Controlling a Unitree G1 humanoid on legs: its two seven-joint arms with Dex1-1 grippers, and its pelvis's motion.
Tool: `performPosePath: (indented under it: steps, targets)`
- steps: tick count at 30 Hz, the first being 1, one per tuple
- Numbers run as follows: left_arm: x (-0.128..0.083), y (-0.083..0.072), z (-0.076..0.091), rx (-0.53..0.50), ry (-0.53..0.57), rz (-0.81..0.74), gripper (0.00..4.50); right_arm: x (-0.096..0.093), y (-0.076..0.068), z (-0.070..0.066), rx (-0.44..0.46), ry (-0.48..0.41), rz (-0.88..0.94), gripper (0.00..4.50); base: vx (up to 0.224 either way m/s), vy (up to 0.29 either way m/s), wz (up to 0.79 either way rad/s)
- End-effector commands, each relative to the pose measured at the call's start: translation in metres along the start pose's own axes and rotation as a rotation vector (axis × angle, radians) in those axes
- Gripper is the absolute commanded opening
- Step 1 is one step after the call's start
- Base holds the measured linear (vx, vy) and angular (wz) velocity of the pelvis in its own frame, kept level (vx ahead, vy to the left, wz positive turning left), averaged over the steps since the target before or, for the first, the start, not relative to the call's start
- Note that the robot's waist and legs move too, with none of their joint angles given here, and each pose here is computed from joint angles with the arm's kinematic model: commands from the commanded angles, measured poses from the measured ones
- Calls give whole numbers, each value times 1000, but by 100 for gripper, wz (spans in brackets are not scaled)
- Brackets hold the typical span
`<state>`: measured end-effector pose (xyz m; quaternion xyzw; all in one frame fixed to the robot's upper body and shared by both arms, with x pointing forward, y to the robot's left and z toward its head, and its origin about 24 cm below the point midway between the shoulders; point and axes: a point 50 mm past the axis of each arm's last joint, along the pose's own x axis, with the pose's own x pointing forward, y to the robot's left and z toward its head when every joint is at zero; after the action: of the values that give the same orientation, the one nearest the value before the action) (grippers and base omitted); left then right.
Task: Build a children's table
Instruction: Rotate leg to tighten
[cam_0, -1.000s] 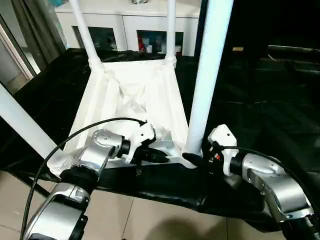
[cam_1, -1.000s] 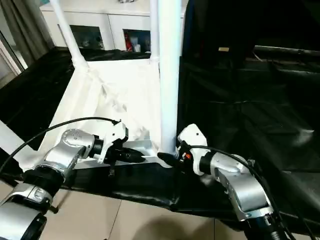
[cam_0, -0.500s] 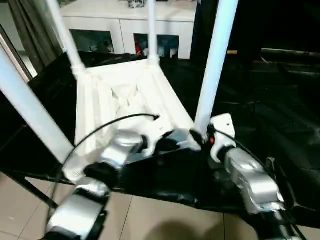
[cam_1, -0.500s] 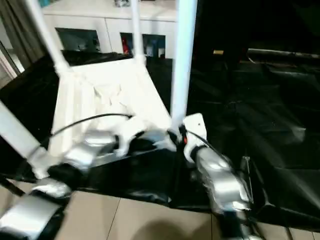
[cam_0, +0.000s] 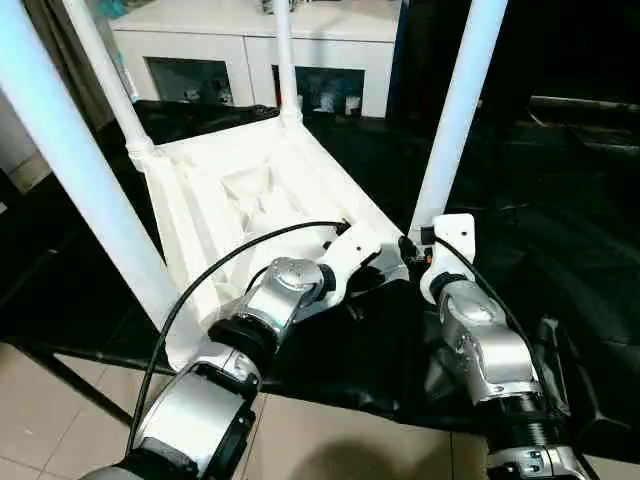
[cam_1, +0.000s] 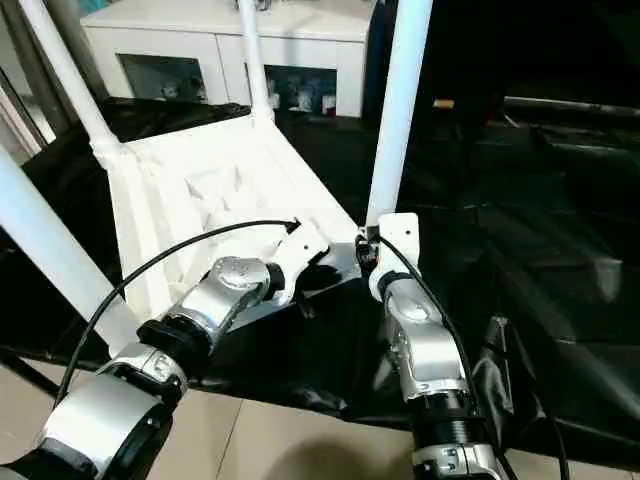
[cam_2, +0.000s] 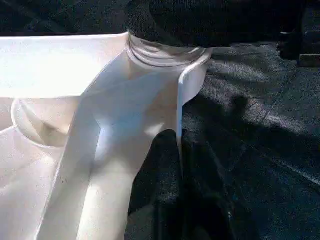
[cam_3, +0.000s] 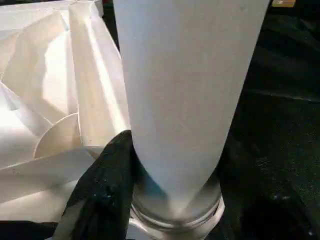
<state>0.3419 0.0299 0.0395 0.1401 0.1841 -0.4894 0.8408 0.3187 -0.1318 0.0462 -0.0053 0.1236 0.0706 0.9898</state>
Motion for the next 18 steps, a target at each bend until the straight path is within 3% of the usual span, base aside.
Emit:
performPosePath:
  steps: [1, 5, 10, 15, 18]
  targets:
    - [-5, 2, 8, 9, -94, -40, 0, -5, 24, -4, 29, 7, 222, 256, 0, 0, 0]
    - [-17, 6, 1, 24, -101, -121, 0, -15, 15, 2, -11, 6, 356, 298, 0, 0, 0]
    - [-38, 13, -10, 56, -117, -226, 0, -34, 0, 4, -172, 73, 555, 337, 0, 0, 0]
    - [-50, 16, -9, 39, -147, -309, 0, -46, -8, 3, -260, 136, 676, 337, 0, 0, 0]
    - [-55, 14, -11, 35, -143, -367, 0, -48, -10, 4, -242, 139, 696, 337, 0, 0, 0]
